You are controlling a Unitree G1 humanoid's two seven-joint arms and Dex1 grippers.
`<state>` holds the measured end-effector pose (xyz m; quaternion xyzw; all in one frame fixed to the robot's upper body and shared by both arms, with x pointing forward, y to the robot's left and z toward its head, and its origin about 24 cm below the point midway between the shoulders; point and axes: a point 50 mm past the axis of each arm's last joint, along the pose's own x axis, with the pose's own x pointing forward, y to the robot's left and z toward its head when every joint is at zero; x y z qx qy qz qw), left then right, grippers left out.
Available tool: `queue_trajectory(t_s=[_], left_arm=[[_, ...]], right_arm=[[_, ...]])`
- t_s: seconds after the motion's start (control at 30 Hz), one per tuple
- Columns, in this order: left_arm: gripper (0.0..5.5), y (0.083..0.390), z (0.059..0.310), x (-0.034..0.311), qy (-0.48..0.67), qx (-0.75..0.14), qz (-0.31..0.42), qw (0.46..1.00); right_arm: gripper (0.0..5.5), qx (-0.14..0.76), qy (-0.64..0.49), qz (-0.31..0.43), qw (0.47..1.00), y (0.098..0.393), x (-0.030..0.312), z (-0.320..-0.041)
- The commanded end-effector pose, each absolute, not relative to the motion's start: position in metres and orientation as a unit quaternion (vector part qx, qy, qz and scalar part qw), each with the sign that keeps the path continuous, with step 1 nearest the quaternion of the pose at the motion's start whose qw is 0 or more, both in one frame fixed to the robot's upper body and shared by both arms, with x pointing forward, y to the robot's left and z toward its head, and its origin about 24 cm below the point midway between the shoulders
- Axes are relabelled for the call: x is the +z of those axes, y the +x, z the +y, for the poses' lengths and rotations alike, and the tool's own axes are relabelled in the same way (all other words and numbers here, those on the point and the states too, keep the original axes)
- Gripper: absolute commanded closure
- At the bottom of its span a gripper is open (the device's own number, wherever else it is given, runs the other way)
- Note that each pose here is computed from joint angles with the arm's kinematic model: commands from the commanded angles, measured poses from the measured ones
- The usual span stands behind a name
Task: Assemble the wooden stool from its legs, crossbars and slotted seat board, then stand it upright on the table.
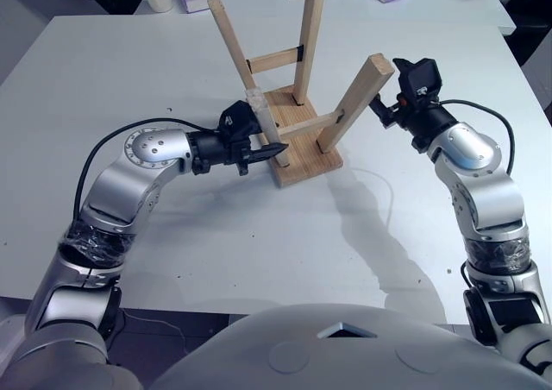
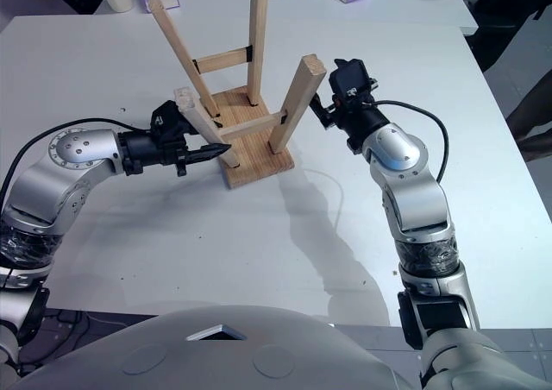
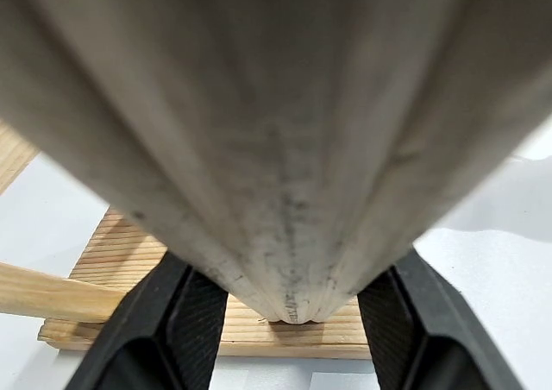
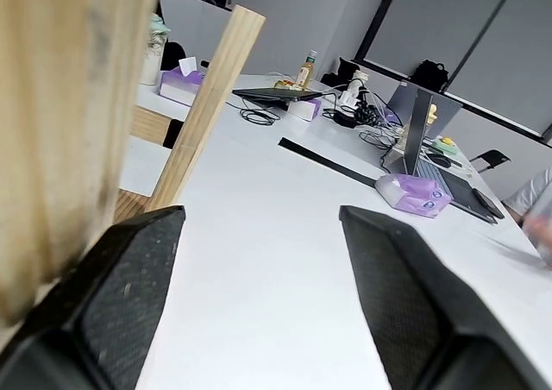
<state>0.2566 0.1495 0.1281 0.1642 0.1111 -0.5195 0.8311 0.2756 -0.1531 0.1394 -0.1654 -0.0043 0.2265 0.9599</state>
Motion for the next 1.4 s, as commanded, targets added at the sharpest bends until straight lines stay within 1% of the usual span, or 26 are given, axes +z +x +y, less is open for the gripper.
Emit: queue_trajectory(t_s=[0.03, 0.17, 0.3, 0.4, 0.47, 0.53, 0.63, 0.7, 0.8, 0.93, 1.0, 1.07, 1.2, 1.3, 1.4], left_arm=[[2.89, 0.238, 0.135, 0.088, 0.137, -0.537, 0.225, 0.801], [2.18, 0.236, 0.123, 0.101, 0.103, -0.553, 0.209, 0.800], [1.60, 0.239, 0.122, 0.103, 0.105, -0.546, 0.206, 0.805], [1.60, 0.236, 0.122, 0.103, 0.105, -0.556, 0.206, 0.798], [1.60, 0.232, 0.118, 0.109, 0.093, -0.576, 0.194, 0.789], [1.60, 0.229, 0.115, 0.113, 0.087, -0.589, 0.185, 0.782], [1.60, 0.228, 0.115, 0.115, 0.089, -0.596, 0.180, 0.777], [1.60, 0.229, 0.120, 0.115, 0.094, -0.596, 0.181, 0.777], [1.60, 0.233, 0.135, 0.115, 0.111, -0.577, 0.185, 0.788], [1.60, 0.246, 0.158, 0.112, 0.157, -0.536, 0.178, 0.810], [1.60, 0.254, 0.163, 0.111, 0.180, -0.517, 0.162, 0.821], [1.60, 0.258, 0.162, 0.109, 0.190, -0.508, 0.146, 0.828], [1.60, 0.262, 0.138, 0.107, 0.187, -0.510, 0.092, 0.834], [1.60, 0.263, 0.125, 0.104, 0.188, -0.512, 0.065, 0.835], [1.60, 0.264, 0.122, 0.093, 0.201, -0.516, 0.070, 0.830]], right_arm=[[2.11, 0.392, -0.138, -0.079, 0.906, 0.261, 0.157, -0.112], [2.11, 0.353, -0.150, -0.065, 0.921, 0.270, 0.150, -0.135], [2.11, 0.339, -0.151, -0.052, 0.927, 0.273, 0.142, -0.145], [2.11, 0.313, -0.170, -0.009, 0.934, 0.276, 0.124, -0.162], [2.11, 0.275, -0.195, 0.047, 0.940, 0.280, 0.103, -0.183], [2.11, 0.251, -0.215, 0.085, 0.940, 0.282, 0.087, -0.198], [2.11, 0.240, -0.244, 0.128, 0.931, 0.280, 0.068, -0.210], [2.11, 0.247, -0.252, 0.146, 0.924, 0.277, 0.060, -0.213], [2.11, 0.271, -0.271, 0.170, 0.908, 0.269, 0.053, -0.216], [2.11, 0.328, -0.306, 0.196, 0.872, 0.249, 0.055, -0.219], [2.11, 0.353, -0.306, 0.202, 0.861, 0.241, 0.059, -0.218], [2.11, 0.379, -0.310, 0.209, 0.847, 0.234, 0.062, -0.215], [2.11, 0.443, -0.313, 0.221, 0.810, 0.217, 0.064, -0.202], [2.11, 0.465, -0.312, 0.227, 0.797, 0.213, 0.061, -0.195], [2.11, 0.469, -0.315, 0.230, 0.793, 0.212, 0.059, -0.192]])
